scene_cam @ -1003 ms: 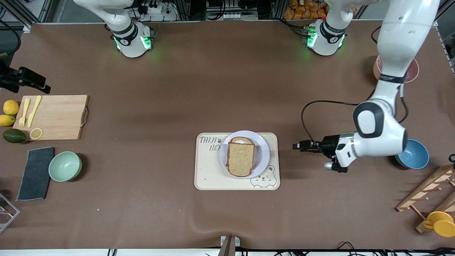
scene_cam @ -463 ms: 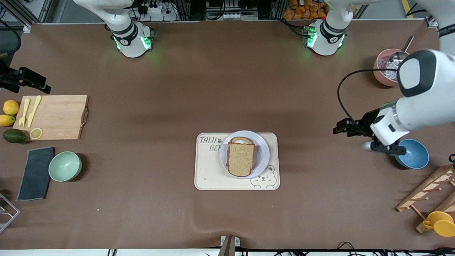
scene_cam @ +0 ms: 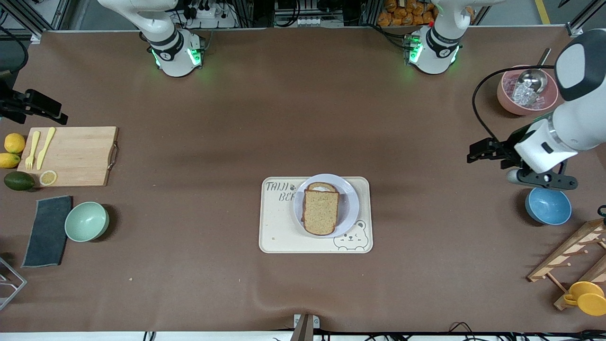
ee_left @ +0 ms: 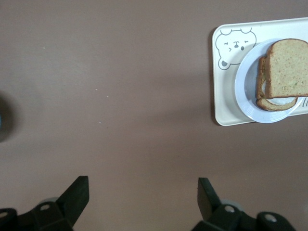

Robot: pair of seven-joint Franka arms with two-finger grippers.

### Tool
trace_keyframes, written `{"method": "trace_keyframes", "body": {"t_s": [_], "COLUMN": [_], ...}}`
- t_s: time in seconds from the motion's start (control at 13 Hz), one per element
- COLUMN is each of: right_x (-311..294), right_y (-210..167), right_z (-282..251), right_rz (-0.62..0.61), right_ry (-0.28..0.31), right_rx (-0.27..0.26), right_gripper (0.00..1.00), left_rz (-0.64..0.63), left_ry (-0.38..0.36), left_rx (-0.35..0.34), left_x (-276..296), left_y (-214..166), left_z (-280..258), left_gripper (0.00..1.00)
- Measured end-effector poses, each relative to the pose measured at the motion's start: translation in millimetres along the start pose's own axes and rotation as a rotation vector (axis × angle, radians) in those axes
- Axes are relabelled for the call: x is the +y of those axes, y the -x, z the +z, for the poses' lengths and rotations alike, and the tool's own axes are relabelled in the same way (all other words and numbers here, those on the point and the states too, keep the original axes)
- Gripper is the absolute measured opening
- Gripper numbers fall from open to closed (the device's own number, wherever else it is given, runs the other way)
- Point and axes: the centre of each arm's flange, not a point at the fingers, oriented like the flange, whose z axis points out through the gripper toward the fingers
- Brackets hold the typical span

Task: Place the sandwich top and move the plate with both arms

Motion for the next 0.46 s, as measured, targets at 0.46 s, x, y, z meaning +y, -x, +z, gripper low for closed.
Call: {"method": "trace_keyframes", "body": {"t_s": [0.46], "right_x": [-1.7], "right_y": [4.7], "right_z": [-1.5], "right_rz": [-0.003], "right_ry": [0.002], "right_rx": [-0.018], "right_gripper": [1.0], "left_rz": [0.007], "left_ry": [-0.116], "left_rx": [-0.045], "left_x": [-10.4], "left_y": [10.3], "left_z": [-36.8], "left_gripper": [1.0]}}
